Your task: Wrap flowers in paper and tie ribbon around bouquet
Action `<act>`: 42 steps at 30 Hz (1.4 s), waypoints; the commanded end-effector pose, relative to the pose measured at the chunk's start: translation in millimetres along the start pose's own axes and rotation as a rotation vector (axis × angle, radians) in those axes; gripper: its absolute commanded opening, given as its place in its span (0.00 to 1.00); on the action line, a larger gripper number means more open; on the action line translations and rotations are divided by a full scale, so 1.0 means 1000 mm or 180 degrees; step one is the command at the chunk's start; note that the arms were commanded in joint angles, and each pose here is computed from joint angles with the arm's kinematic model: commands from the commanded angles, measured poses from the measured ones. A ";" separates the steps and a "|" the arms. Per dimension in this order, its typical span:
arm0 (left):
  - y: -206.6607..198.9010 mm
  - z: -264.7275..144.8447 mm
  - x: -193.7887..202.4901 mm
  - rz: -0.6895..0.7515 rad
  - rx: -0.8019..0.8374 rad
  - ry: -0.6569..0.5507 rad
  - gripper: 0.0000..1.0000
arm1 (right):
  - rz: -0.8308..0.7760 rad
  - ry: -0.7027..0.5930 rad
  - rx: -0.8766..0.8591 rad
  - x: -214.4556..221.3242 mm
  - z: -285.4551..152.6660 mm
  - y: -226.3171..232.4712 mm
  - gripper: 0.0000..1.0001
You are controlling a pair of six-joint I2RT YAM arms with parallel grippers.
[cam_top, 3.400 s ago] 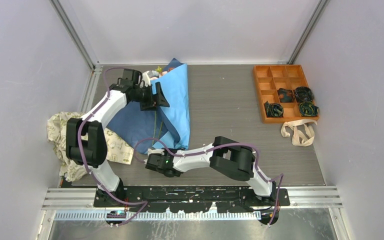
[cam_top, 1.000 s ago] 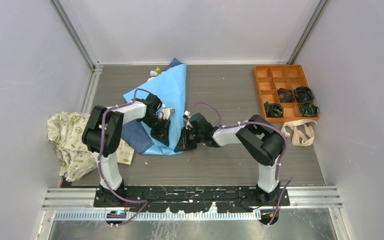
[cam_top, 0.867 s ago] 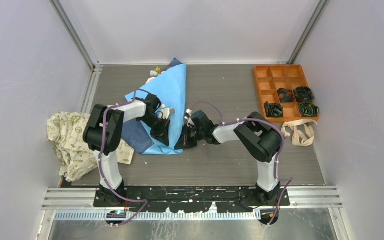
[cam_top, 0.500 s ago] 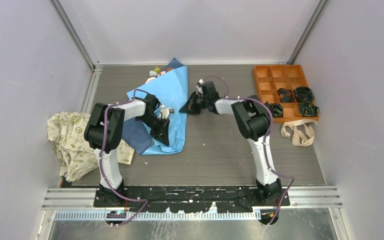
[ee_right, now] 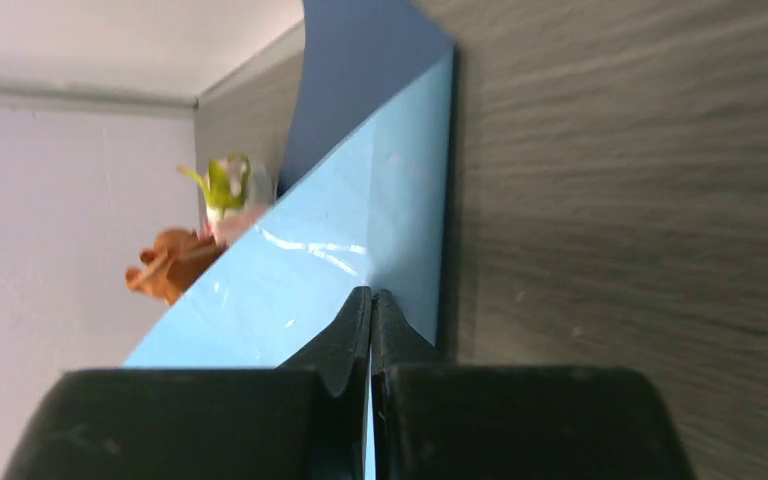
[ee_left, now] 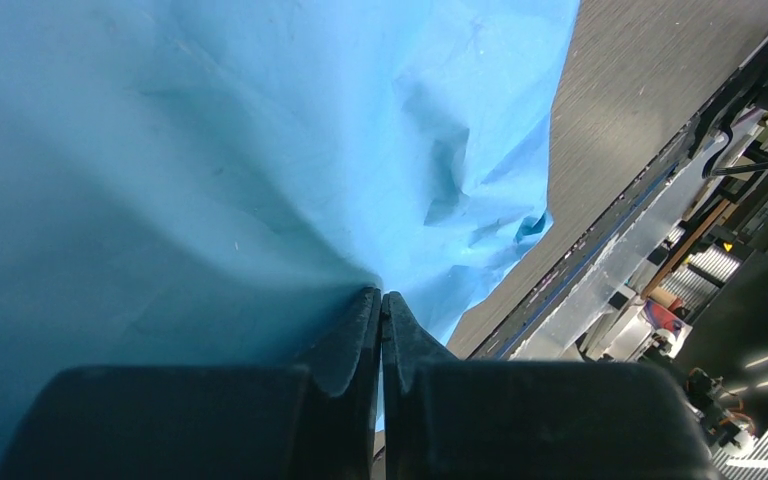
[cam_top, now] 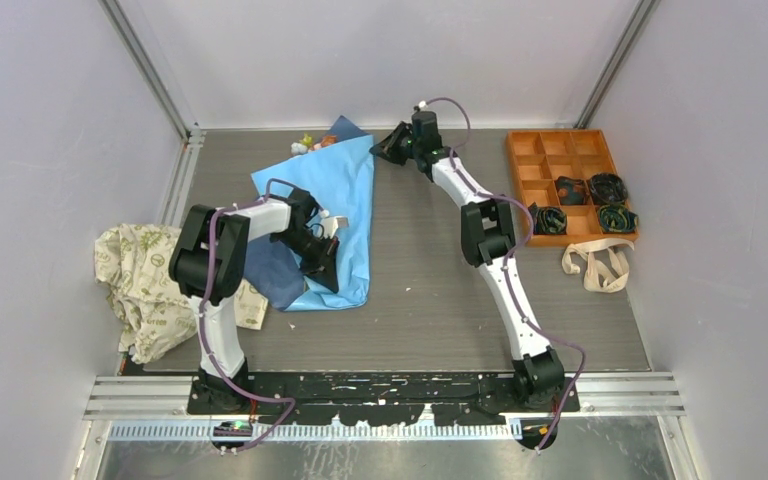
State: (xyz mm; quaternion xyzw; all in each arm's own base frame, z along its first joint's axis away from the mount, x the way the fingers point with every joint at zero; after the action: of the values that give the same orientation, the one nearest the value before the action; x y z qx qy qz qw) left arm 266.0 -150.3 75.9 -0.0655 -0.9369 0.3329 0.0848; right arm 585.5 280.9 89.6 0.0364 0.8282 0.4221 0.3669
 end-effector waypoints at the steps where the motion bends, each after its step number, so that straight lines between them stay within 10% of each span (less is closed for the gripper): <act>1: 0.024 0.016 0.014 -0.0048 -0.0357 0.0272 0.06 | -0.0189 -0.0372 0.0058 -0.048 -0.019 0.026 0.01; 9: 0.017 -0.002 0.003 0.0085 -0.0379 -0.0064 0.08 | -0.1316 0.0217 -0.0028 0.011 -0.123 0.121 0.01; 26: 0.018 -0.078 -0.015 -0.0202 -0.0135 -0.0788 0.19 | -0.0243 0.1347 -0.0285 0.269 -0.152 0.115 0.01; 34: 0.122 -0.197 -0.023 -0.1284 -0.0843 -0.2094 0.83 | -0.0435 0.1438 0.0254 0.291 -0.171 0.088 0.01; 42: 0.167 -0.187 -0.050 -0.1489 -0.1285 -0.1812 1.00 | -0.0385 0.1229 0.0557 0.303 -0.192 0.070 0.01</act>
State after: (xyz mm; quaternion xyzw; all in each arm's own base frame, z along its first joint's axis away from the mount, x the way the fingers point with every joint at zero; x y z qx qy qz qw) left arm 356.9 88.5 129.5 0.2410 -0.9451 0.1536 -0.1582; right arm 241.8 335.6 64.6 -0.0861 0.8836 0.3997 0.2282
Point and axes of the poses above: each gripper's point midway between its finger pads, its own z axis out along the fingers, its own y axis along the line the jaws close on, x = y × z, the point moved 8 cm from there along -z, back along the fingers, and after that the axes turned 14 degrees about -z, right-handed, at the moved point
